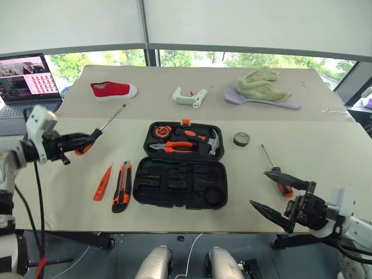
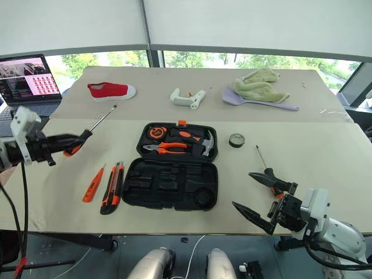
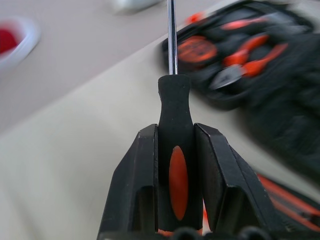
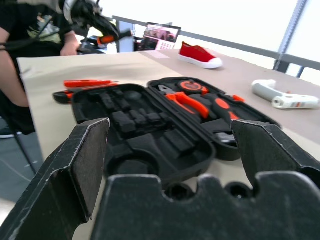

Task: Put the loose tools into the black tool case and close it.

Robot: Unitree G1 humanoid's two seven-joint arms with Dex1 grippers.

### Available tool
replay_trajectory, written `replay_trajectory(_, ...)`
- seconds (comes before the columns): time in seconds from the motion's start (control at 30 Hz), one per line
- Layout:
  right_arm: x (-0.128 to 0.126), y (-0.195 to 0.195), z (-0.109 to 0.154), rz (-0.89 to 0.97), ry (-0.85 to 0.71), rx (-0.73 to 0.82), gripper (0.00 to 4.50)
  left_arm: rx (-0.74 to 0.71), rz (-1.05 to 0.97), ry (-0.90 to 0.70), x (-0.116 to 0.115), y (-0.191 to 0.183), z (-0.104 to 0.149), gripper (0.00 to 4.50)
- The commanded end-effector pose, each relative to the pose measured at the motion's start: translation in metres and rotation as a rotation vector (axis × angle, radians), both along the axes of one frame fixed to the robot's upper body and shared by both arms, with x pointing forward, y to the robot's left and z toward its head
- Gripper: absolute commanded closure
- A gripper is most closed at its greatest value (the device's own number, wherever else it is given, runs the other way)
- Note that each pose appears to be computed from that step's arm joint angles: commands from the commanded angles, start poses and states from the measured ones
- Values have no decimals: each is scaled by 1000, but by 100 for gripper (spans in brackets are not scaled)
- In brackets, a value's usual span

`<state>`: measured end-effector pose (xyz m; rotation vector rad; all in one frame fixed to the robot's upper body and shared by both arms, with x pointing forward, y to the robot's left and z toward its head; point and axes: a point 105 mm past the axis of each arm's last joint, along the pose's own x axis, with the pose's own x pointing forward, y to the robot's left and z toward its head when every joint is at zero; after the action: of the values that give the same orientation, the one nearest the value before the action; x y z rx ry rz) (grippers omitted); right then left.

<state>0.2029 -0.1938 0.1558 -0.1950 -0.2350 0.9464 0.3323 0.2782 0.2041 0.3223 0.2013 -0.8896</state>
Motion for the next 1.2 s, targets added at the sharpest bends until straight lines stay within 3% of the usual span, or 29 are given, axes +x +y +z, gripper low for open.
replay_trajectory(0.03, -3, -5, 13, -13, -43, -17, 0, 109, -372, -80, -7, -76, 8, 385)
replay_trajectory(0.13, -2, -7, 17, -31, -50, -26, 0, 212, -542, -50, -11, -118, -7, 385)
replay_trajectory(0.3, -3, -4, 19, -45, -41, -32, 0, 480, -603, -43, -1, -143, -39, 385)
replay_trajectory(0.73, -14, 4, 20, -85, -24, -16, 0, 633, -544, -60, 23, -141, -61, 385)
replay_trajectory(1.0, -16, 8, 18, -74, -6, 1, 0, 596, -548, -50, 23, -146, -64, 385)
replay_trajectory(1.07, -17, 9, 17, -69, 4, 3, 0, 538, -569, -80, 20, -153, -59, 293)
replay_trajectory(1.2, -19, 10, 15, -65, 23, 4, 0, 339, -564, -186, 17, -170, -34, 158)
